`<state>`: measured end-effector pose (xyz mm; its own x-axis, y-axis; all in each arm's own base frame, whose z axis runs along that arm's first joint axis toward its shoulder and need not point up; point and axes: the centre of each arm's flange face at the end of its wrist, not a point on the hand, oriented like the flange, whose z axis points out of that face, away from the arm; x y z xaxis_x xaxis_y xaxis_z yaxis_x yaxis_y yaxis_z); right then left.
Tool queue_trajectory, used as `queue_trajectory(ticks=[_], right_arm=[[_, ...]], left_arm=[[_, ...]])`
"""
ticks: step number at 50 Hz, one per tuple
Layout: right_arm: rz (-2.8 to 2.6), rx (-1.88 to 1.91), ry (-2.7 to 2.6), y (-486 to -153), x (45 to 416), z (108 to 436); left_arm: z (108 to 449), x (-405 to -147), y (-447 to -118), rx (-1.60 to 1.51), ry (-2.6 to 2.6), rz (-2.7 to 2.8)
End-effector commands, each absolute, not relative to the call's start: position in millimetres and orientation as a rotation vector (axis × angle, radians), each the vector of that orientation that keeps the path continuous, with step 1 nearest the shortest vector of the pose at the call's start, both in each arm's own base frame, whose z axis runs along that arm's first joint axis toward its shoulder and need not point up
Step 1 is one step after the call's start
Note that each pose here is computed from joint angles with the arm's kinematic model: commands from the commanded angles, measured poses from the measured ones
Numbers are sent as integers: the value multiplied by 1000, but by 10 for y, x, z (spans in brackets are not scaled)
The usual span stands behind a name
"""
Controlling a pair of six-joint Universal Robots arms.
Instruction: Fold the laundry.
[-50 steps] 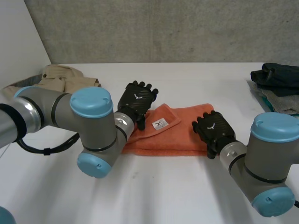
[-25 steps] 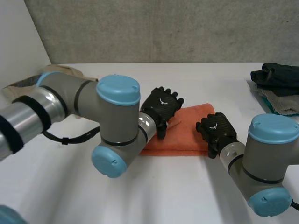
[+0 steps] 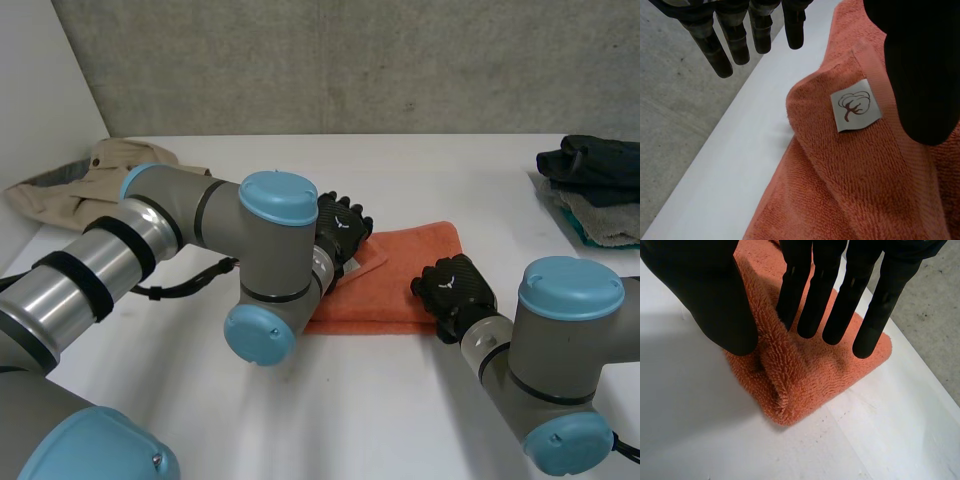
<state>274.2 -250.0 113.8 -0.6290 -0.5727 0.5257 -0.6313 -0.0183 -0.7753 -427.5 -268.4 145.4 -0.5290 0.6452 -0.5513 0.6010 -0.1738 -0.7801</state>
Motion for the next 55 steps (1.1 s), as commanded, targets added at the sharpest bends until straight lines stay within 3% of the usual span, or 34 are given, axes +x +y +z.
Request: queue_trajectory(ticks=[1, 8, 12, 13, 16, 37, 55], right_arm=[[1765, 1332, -2162, -2498, 2748, 1138], [1759, 1344, -2164, -2483, 2764, 1111], [1750, 1353, -2159, -2480, 2768, 1093], [1746, 1356, -2156, -2481, 2766, 1087], [1743, 1363, -2147, -2484, 2768, 1081], [1744, 1314, -2116, -2574, 2710, 1096], [1632, 1190, -1919, -2974, 2259, 1292]], left_arm=[[1385, -4295, -2663, -1538, -1981, 1803], [1210, -4323, -2805, -1626, -1963, 1871], [1243, -4021, -3368, -1504, -2200, 2128], [1284, -3825, -3586, -1397, -2347, 2218], [1402, -3629, -3764, -1263, -2477, 2301], [1863, -3706, -3234, -1242, -2256, 2071], [2075, -3458, -3053, -1151, -2257, 1982]])
